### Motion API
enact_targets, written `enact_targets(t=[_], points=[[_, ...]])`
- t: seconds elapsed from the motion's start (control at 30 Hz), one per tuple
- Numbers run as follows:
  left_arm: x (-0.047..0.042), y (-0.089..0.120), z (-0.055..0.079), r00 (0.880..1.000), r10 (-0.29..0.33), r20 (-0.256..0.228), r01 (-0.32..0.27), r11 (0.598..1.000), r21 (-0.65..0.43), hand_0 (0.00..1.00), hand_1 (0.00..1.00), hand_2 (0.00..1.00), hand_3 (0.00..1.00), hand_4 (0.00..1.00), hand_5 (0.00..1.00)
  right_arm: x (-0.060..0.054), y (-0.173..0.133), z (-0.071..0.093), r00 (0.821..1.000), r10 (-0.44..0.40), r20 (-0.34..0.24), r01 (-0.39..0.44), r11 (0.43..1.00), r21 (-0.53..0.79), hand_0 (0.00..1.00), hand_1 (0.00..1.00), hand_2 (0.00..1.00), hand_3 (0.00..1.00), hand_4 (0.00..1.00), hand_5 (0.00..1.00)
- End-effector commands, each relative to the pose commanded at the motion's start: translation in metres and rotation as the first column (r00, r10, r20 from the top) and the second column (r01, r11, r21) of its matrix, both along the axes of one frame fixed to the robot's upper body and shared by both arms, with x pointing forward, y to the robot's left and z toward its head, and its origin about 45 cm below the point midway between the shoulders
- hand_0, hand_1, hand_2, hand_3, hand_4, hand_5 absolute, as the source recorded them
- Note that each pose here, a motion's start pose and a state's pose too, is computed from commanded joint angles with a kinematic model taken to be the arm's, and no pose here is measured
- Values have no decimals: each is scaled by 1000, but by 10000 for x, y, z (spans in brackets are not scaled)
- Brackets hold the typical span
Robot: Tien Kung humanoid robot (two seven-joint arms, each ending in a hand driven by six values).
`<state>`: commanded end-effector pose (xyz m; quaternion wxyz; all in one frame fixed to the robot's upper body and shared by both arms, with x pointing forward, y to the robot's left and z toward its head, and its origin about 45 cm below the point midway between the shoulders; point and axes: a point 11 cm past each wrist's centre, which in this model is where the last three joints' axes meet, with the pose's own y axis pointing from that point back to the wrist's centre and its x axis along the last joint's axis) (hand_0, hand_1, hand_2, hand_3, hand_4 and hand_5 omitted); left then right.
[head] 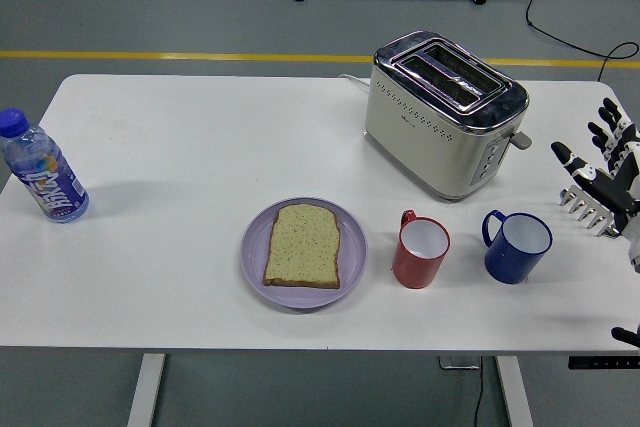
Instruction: Pick up the cup,pour liquid into bread,place the cup on the desk
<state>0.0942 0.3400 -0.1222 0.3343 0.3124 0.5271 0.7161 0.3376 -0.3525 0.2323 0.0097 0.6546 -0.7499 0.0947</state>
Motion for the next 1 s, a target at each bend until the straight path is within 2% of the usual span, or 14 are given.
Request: enact_targets(t=[0.2, 0.43, 0.6, 0.77, 0.8, 0.93, 0.97, 1.0], points=[[-13, -8, -5, 1000, 10, 0, -10, 1000, 4, 690, 756, 773, 611, 396, 998, -9, -60, 162, 1000, 8, 14, -9, 1000, 29, 998, 920, 991, 998, 998, 405], [-18, -9, -7, 1000, 1, -8, -1, 1000, 6, 690, 756, 773, 611, 396, 998, -41, -38, 268, 999, 36, 21, -39, 980, 197, 998, 913, 982, 998, 998, 404], [-33, -6, -9, 1000, -2, -13, 2, 1000, 7, 690, 756, 773, 611, 396, 998, -66, -24, 379, 995, 80, 53, -94, 922, 376, 998, 894, 969, 992, 998, 411], [-46, -2, -11, 1000, -1, -14, 1, 1000, 7, 690, 756, 773, 611, 396, 998, -69, -105, 384, 996, 56, 71, -85, 840, 535, 998, 894, 969, 992, 998, 411], [-50, -3, -12, 1000, 2, -13, -2, 1000, 6, 690, 756, 773, 611, 396, 998, -74, -135, 362, 996, 42, 74, -77, 819, 569, 923, 814, 878, 866, 957, 392], [-53, -6, -14, 1000, 4, -13, -4, 1000, 5, 690, 756, 773, 611, 396, 998, -77, -171, 289, 998, 28, 60, -60, 762, 644, 923, 814, 878, 866, 957, 392], [-51, -9, -14, 1000, 5, -11, -5, 1000, 4, 690, 756, 773, 611, 396, 998, -78, -173, 219, 999, 30, 30, -42, 741, 670, 923, 814, 878, 866, 957, 392], [-51, -10, -14, 1000, 6, -10, -6, 1000, 4, 690, 756, 773, 611, 396, 998, -78, -172, 189, 999, 32, 17, -35, 730, 683, 781, 671, 722, 706, 817, 297]])
